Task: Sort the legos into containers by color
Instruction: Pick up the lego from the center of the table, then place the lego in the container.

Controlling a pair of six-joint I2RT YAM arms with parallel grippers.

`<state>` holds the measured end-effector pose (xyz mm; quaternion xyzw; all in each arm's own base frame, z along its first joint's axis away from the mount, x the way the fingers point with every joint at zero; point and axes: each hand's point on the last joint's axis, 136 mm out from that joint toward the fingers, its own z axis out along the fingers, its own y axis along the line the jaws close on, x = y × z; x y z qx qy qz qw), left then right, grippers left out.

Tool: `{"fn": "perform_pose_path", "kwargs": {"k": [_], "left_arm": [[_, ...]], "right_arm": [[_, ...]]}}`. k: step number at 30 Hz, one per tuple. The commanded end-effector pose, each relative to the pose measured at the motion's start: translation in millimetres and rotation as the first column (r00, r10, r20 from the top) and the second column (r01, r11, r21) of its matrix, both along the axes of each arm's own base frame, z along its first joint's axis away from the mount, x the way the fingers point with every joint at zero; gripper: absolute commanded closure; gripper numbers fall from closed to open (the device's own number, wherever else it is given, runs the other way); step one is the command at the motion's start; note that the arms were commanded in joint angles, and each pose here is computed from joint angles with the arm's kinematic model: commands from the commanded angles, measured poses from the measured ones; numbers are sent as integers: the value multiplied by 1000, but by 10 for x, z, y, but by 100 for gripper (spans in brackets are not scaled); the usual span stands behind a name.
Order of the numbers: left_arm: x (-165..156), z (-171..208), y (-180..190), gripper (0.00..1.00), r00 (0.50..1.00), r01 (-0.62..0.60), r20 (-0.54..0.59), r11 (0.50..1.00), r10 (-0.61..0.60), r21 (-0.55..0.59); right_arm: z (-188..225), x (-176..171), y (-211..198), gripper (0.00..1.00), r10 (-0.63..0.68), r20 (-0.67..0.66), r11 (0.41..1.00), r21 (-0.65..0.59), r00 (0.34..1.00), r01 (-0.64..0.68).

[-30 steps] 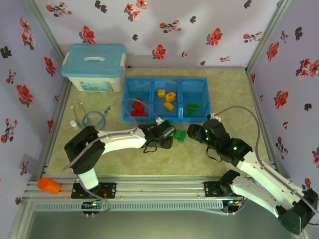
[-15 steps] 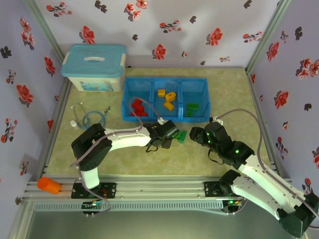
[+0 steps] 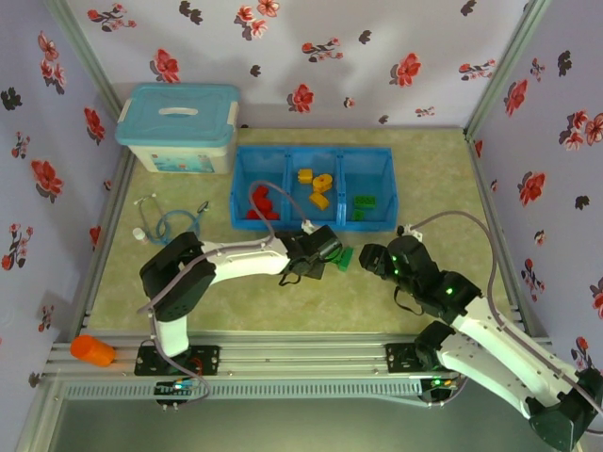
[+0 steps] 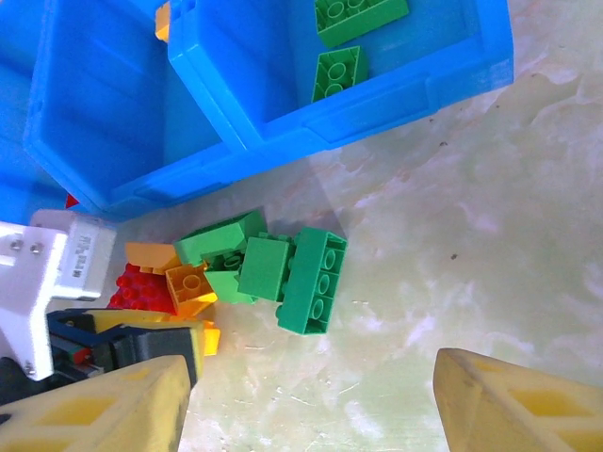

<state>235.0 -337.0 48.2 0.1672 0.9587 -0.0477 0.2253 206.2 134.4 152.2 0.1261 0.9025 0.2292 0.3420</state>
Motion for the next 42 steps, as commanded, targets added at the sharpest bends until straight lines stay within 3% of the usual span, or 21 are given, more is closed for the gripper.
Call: {"fn": "perform_pose_path", "kwargs": {"k": [1,5,10,18,20,22,23,27,36,42], "left_arm": [[62,447,-35,72,997,21,77,999,-19,-28],[226,807,-65,74,990,37,137,998,-30,-55],[652,1177,-93,73,981,27,192,995,-8,-96],[1404,1328,-36,73,978,-34,203,993,56,-111],[1572,1361,-4,67,975,-53,208,992,77,-116],[1709,1426,24,50,972,-69,218,990,94,-120],[1739,1488,26,46,970,-72,223,989,99,-130],[1625,1745,-49,33,965,-21,253,982,69,-186],[1137,1820,165,34,956,2,284,966,74,-260],[835,1497,482,39,964,-47,240,963,112,-265]], "right_arm": [[-37,3,-10,31,-20,5,1000,10,1000,20],[-55,-12,7,31,-12,0,1000,15,1000,12],[-65,-34,29,32,-3,-8,1000,21,1000,3],[-38,-72,81,34,16,-17,999,42,1000,-15],[-42,-80,87,34,20,-21,999,42,1000,-19],[-29,-81,94,34,22,-19,999,46,1000,-22],[-24,-84,102,34,27,-19,999,47,999,-26],[-64,-106,39,34,22,-37,1000,-6,999,-22],[-142,-134,192,34,108,-77,986,-116,991,-116],[-130,-98,493,35,190,-89,967,-152,978,-202]]}}
